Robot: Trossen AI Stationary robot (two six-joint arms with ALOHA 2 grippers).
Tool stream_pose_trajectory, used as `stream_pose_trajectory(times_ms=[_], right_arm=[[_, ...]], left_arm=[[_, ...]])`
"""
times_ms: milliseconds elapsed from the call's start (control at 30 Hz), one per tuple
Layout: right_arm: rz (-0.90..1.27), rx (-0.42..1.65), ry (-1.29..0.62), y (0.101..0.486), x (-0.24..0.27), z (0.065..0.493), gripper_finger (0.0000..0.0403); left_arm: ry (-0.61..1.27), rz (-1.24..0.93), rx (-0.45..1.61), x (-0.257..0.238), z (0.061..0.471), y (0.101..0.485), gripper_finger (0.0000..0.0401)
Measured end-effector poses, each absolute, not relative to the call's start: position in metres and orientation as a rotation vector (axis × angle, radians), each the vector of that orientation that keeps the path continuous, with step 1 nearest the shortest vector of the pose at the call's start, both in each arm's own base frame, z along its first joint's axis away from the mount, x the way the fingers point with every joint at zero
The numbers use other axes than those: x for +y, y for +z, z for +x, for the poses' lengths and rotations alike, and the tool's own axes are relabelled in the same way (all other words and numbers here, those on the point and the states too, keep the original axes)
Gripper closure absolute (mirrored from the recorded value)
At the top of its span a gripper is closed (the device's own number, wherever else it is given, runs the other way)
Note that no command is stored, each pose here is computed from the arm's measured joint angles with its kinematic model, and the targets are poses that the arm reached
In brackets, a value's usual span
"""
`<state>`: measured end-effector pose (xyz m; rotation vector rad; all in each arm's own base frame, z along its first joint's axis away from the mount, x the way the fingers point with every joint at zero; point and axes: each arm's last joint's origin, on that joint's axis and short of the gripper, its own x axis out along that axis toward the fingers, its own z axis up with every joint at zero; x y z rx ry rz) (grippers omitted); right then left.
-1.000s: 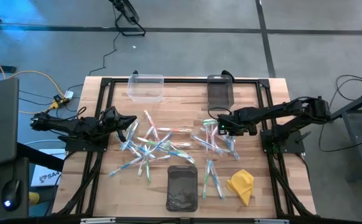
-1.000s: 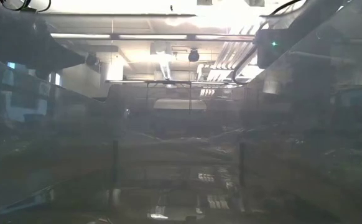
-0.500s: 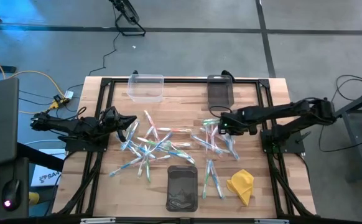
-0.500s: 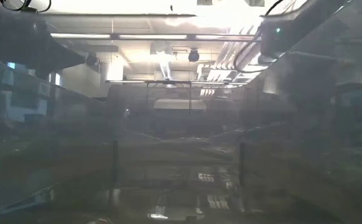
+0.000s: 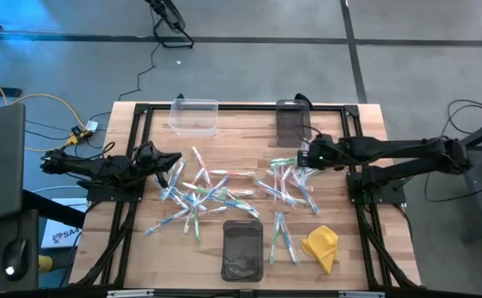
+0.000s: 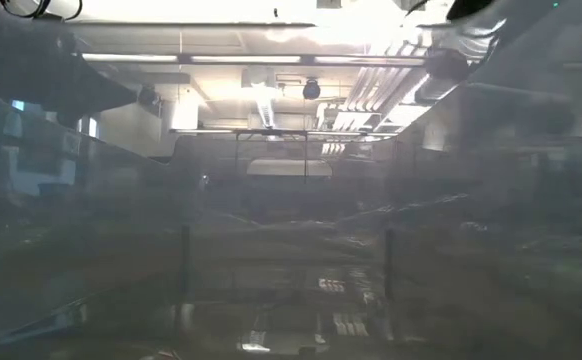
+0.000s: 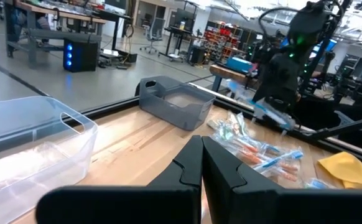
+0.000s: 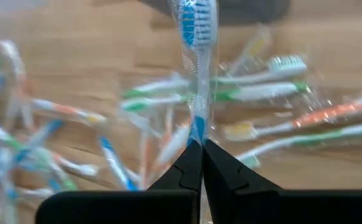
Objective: Pick & Place Toothbrushes
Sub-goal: Put the blue toothbrush into the top black bin
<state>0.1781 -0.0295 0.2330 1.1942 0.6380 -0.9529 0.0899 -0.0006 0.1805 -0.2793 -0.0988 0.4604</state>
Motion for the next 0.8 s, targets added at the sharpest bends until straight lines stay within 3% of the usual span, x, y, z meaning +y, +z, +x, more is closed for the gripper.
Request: stream_pose_trajectory(times_ms=[500, 800], right_arm=[[1.05, 0.21, -0.74, 0.274, -0.036, 0.189, 0.0399], [0.886, -0.04, -0.752, 0.296, -0.05, 0.195, 0.04]], left_arm=[[0.497, -0.28, -0.106, 0.0, 0.089, 0.181, 0.0401], [0.498, -0.281, -0.107, 0.0, 0.089, 0.181, 0.0401]])
